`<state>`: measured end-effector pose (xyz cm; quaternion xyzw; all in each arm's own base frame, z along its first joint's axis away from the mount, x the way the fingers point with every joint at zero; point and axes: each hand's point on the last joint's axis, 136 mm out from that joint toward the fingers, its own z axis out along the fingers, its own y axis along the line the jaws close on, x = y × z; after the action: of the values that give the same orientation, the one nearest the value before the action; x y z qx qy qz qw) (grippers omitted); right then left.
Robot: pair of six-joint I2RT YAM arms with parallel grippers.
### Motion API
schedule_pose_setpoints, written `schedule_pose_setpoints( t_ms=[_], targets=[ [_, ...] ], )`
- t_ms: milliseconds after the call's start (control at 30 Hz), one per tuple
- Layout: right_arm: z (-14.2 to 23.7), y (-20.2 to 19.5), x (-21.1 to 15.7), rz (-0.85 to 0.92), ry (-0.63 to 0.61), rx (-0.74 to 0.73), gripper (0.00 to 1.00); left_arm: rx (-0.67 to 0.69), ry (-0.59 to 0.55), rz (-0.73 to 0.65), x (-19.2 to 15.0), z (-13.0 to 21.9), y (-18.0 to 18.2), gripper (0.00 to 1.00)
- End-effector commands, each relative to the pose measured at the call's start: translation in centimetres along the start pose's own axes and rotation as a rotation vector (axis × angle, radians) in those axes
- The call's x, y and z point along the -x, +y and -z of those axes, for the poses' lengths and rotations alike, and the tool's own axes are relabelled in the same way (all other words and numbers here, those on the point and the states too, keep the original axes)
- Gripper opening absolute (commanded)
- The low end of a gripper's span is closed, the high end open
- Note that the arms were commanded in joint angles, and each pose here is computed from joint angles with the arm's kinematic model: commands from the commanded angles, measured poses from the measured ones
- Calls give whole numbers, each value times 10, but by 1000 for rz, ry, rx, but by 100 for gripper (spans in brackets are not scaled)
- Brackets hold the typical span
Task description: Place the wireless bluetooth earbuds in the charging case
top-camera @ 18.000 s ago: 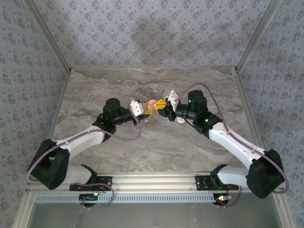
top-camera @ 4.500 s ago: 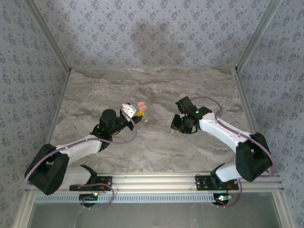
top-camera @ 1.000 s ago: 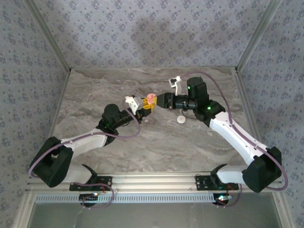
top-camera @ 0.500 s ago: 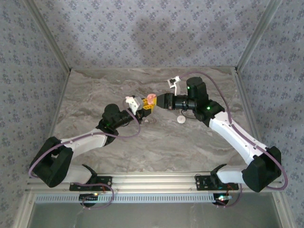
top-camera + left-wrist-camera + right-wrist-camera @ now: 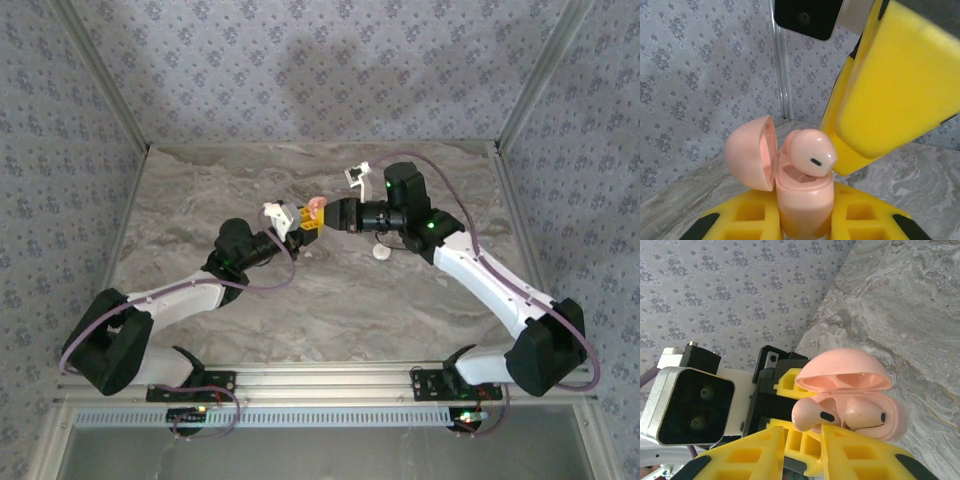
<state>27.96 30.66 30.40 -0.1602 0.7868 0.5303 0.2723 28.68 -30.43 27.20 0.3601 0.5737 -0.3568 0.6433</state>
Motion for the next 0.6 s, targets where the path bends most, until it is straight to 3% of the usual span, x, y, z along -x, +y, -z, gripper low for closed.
schedule_pose_setpoints(
  t_ms=[0,567],
  targets=[
    [1,19,9,33,-8,41,30,-29,-72,-54,31,0,-6,10],
    [32,36,19,163,-46,-7,34,-78,-60,-54,31,-1,-14,10]
  ],
)
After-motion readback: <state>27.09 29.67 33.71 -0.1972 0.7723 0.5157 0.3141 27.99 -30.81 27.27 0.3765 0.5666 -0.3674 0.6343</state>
